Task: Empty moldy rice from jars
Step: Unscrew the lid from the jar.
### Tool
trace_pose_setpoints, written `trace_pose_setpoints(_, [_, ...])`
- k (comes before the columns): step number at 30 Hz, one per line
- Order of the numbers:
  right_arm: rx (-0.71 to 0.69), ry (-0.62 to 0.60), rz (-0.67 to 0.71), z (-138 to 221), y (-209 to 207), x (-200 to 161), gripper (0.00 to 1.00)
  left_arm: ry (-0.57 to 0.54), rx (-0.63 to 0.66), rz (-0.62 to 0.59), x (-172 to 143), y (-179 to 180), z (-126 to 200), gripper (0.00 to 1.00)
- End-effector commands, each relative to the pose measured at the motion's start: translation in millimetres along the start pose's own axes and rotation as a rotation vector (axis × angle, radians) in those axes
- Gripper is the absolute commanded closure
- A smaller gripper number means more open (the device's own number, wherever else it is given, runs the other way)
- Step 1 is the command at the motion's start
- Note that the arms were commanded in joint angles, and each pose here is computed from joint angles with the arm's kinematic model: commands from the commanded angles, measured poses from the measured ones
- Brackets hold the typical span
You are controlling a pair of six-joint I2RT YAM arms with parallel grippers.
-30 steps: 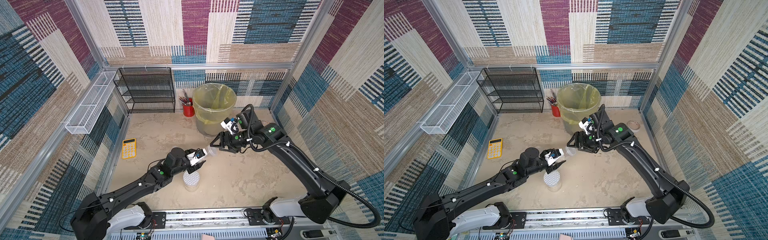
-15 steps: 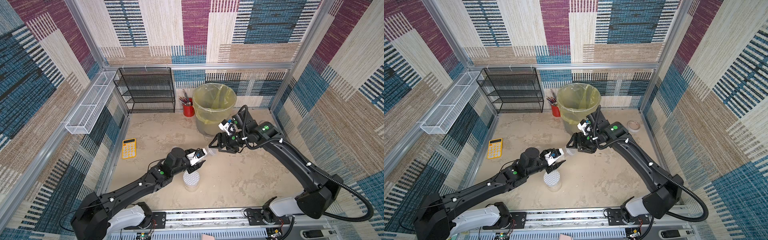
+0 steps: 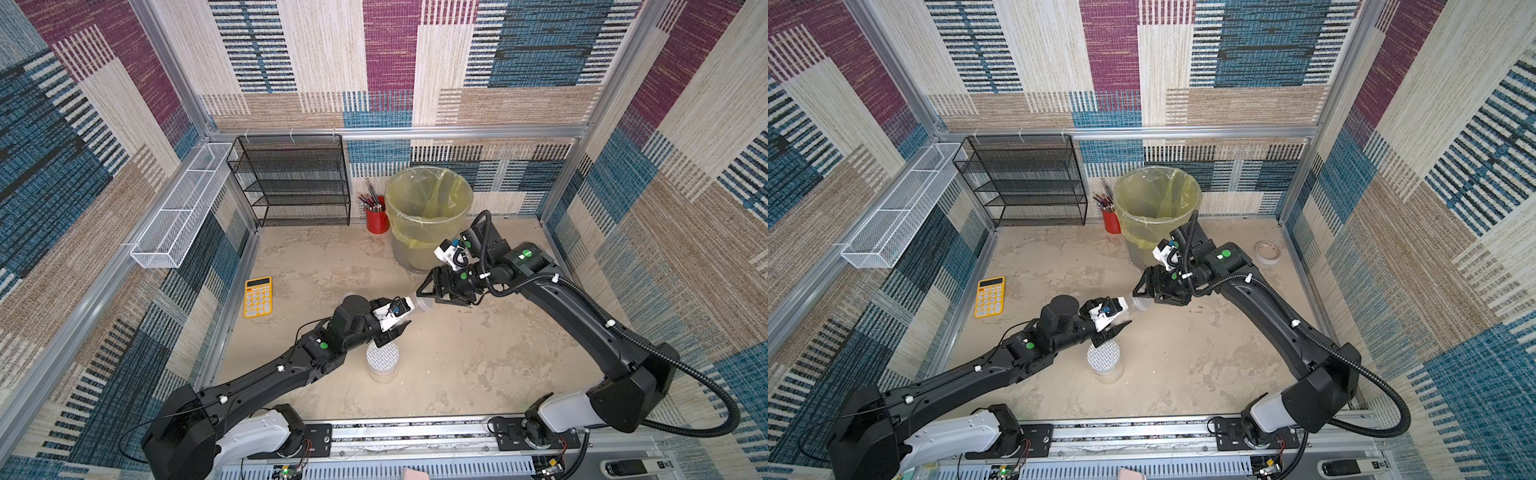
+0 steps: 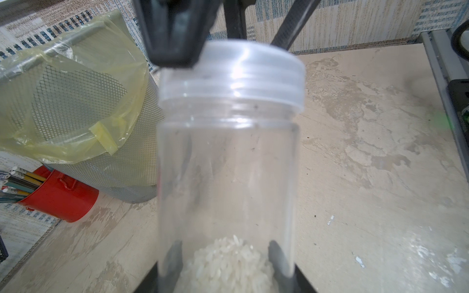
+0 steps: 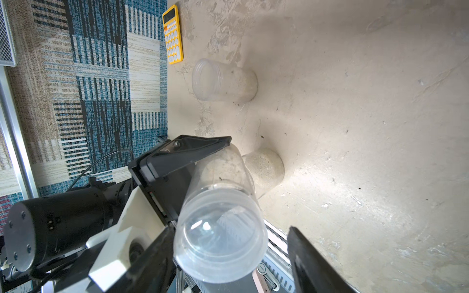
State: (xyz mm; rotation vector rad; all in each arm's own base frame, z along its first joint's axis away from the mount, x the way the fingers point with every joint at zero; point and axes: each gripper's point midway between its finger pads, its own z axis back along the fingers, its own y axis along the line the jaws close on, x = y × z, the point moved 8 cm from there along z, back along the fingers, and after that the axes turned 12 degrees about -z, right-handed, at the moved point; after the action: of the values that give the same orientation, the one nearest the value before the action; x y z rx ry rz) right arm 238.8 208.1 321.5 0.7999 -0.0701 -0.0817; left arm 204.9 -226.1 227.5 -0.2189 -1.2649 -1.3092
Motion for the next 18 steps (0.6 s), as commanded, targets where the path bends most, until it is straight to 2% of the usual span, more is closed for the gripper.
trace_pose_setpoints(1, [0.034, 0.000, 0.021, -0.1, 4.1, 0.1, 0.32, -0.036, 0.018, -0.003, 6.4, 3.6, 0.0, 1.00])
trace_pose_setpoints(18, [0.033, 0.028, 0.050, -4.6, 5.9, -0.9, 0.32, -0.033, 0.015, -0.003, 6.5, 3.7, -1.1, 1.00])
